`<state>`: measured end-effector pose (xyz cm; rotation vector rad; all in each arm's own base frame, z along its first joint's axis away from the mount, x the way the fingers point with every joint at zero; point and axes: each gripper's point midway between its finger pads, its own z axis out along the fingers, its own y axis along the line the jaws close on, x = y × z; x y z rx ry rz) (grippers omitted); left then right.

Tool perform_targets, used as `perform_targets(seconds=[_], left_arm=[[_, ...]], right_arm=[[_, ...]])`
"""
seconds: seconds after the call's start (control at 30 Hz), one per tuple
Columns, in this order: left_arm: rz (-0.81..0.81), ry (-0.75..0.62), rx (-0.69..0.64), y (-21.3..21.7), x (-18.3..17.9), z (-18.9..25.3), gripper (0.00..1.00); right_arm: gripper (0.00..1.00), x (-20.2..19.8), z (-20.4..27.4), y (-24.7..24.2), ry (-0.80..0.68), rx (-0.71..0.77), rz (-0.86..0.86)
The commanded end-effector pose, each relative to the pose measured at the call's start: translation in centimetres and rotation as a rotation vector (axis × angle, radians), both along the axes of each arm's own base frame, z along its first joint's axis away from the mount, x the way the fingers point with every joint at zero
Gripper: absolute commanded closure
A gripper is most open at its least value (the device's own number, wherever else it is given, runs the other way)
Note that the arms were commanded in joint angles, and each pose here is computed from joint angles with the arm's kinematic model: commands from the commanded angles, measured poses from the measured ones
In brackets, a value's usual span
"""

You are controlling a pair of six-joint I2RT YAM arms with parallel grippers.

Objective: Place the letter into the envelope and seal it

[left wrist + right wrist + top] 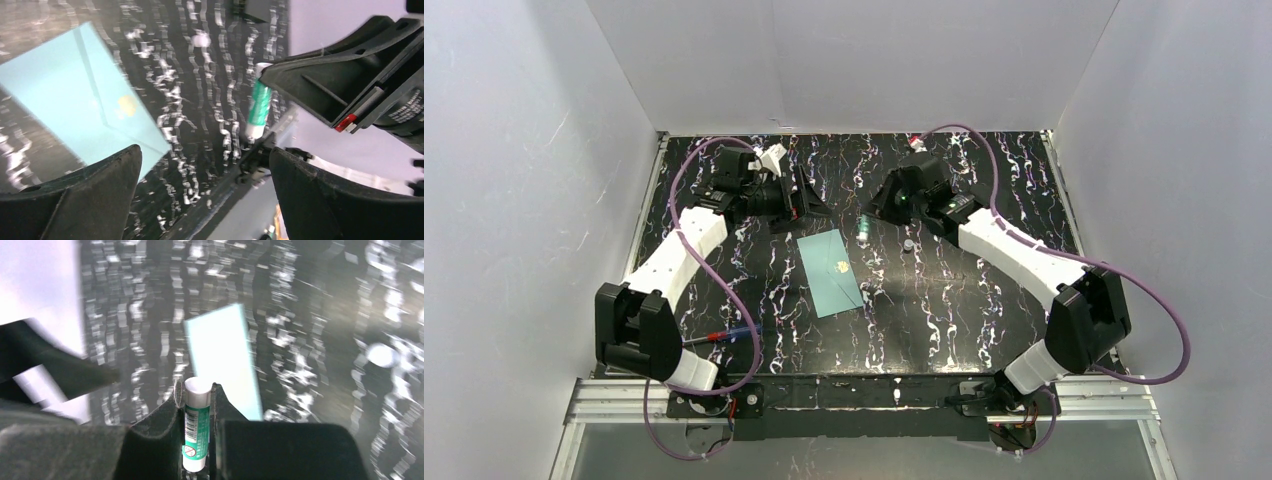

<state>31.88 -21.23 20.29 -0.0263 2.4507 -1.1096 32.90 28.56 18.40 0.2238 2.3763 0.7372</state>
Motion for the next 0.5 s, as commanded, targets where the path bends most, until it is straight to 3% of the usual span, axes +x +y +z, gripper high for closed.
perform_targets(seconds=[0.0, 0.17, 0.3, 0.47], left_arm=[[-0.157, -0.085, -0.254, -3.0, -1.8, 5.0, 0.05], [-0.214, -0.085, -0.441, -4.4, -2.4, 7.3, 0.2], [-0.23, -0.081, -0.471, -4.5, -2.9, 7.7, 0.38], [-0.237, -0.111, -0.492, -4.6, -3.0, 8.7, 0.51]], right_arm=[[0.93, -0.9, 7.8, 6.6, -0.232, 0.281, 0.261], [0.93, -1.4, 11.4, 8.3, -0.353, 0.378, 0.329], [0.93, -1.4, 12.4, 8.7, -0.386, 0.411, 0.337], [0.93, -1.6, 12.9, 9.1, -0.39, 0.454, 0.337]])
